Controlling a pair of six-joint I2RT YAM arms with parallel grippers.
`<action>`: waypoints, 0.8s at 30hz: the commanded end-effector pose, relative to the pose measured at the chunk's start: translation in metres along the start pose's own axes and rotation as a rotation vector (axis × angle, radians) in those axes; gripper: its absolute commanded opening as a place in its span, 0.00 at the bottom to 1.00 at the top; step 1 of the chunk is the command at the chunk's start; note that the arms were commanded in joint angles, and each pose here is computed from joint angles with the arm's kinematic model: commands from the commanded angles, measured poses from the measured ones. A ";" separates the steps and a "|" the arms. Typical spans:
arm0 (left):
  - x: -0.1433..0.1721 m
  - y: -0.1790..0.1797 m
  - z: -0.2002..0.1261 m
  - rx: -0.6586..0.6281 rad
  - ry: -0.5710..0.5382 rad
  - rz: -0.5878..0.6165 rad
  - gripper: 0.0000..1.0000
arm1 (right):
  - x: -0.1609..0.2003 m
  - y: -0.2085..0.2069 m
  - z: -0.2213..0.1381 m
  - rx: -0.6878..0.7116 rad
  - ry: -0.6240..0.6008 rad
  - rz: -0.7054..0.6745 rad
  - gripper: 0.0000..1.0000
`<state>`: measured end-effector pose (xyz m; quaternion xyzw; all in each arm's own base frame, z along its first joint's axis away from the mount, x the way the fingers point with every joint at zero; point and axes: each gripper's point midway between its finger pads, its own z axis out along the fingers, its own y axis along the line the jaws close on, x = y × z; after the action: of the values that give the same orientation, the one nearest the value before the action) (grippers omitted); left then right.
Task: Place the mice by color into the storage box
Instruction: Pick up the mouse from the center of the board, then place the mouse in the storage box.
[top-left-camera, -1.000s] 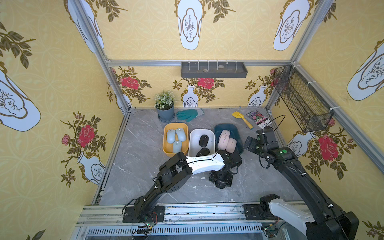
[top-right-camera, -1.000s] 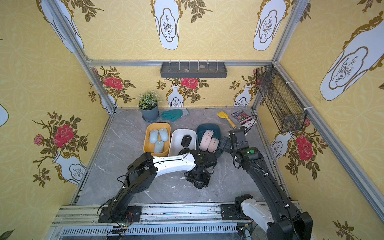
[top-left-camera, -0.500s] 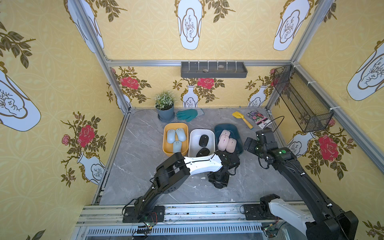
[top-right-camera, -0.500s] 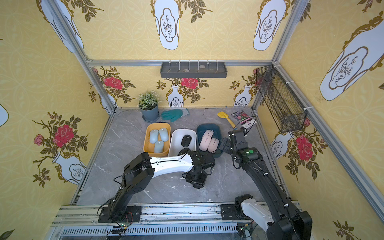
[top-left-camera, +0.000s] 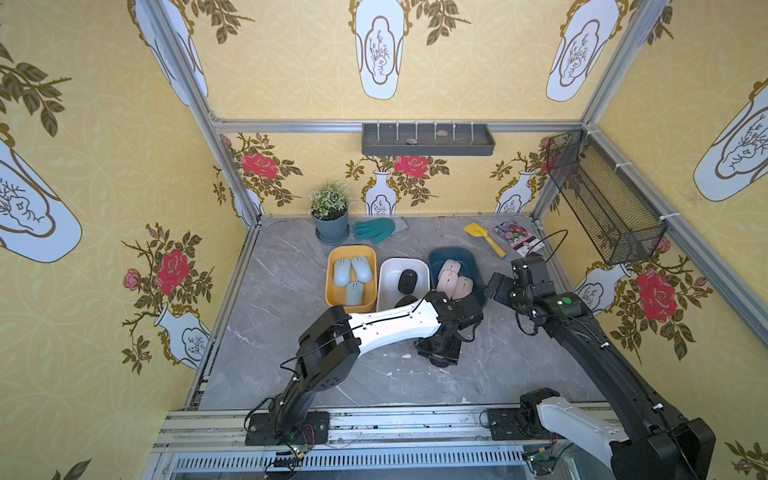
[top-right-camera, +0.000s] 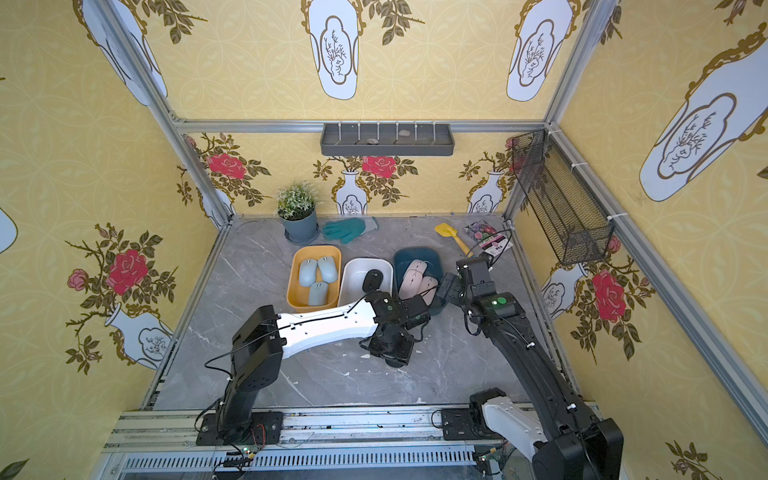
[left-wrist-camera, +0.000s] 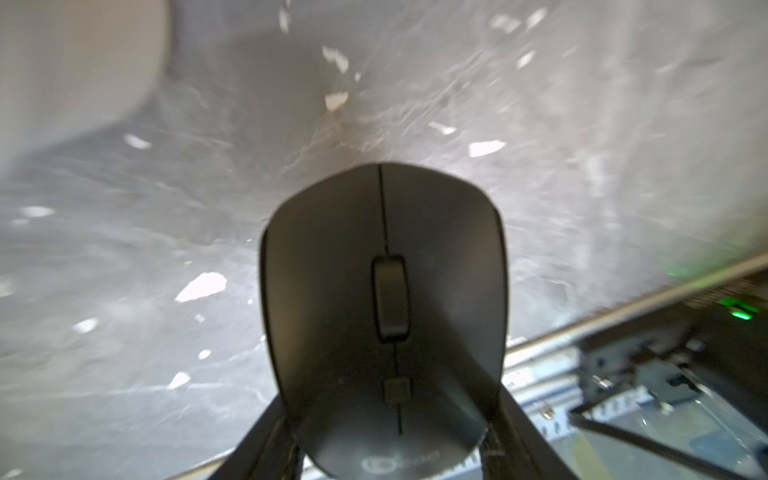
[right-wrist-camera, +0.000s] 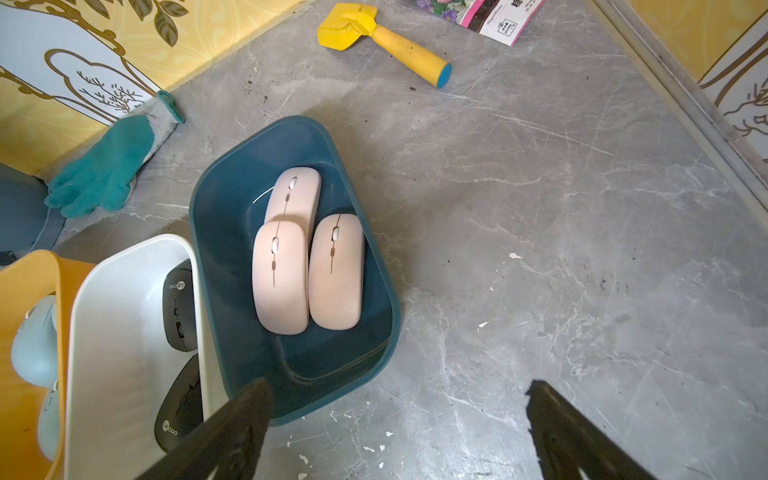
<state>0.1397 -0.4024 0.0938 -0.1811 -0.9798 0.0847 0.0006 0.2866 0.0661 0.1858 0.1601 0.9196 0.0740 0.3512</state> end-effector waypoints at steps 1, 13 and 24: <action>-0.007 0.020 -0.028 -0.084 -0.051 0.003 0.54 | -0.010 0.000 -0.001 0.008 -0.035 -0.002 0.98; -0.109 0.099 -0.103 -0.115 -0.298 -0.038 0.56 | -0.029 0.024 0.007 -0.048 -0.040 0.011 0.98; -0.184 0.134 -0.065 -0.046 -0.318 -0.025 0.57 | -0.037 0.031 0.027 -0.010 -0.019 -0.007 0.97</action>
<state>0.3471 -0.3273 0.1499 -0.1296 -0.9770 0.0721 -0.1534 0.3289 0.0819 0.1918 0.1569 0.9208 0.0778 0.3486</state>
